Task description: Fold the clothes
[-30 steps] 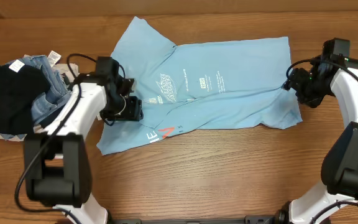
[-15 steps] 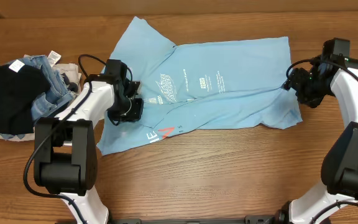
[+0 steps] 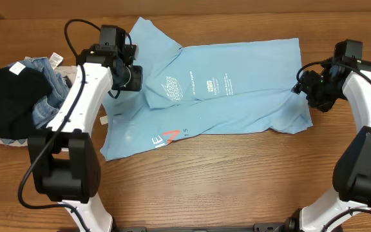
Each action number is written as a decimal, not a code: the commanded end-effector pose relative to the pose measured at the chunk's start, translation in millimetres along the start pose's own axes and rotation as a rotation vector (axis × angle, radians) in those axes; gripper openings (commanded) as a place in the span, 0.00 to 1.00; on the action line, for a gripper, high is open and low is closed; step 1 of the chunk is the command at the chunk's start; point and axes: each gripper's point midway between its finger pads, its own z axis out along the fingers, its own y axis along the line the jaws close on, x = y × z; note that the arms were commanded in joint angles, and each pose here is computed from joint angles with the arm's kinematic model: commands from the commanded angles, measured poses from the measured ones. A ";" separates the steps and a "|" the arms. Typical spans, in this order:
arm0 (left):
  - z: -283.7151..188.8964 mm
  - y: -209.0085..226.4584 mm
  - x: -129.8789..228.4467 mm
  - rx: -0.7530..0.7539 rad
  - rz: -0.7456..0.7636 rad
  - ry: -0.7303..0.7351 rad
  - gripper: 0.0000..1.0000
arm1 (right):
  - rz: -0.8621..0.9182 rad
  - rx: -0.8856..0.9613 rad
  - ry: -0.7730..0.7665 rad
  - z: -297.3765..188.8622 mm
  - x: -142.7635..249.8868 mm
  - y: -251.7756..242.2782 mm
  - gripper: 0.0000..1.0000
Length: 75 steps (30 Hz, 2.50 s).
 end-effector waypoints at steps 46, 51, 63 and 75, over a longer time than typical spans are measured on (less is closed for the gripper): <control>36.6 -30.9 49.1 0.122 0.387 0.145 0.04 | 0.019 -0.017 -0.023 -15.1 -2.5 4.9 0.68; 63.5 -57.7 82.9 0.156 0.541 0.179 0.04 | 0.018 -0.018 -0.026 -15.0 -3.4 5.2 0.68; 128.7 -46.7 92.0 0.050 0.555 0.184 0.04 | 0.018 -0.018 -0.027 -15.1 -3.5 5.2 0.68; 61.9 -23.7 -66.0 -0.221 0.263 -0.215 0.18 | 0.018 -0.017 -0.022 -15.0 -2.4 4.9 0.68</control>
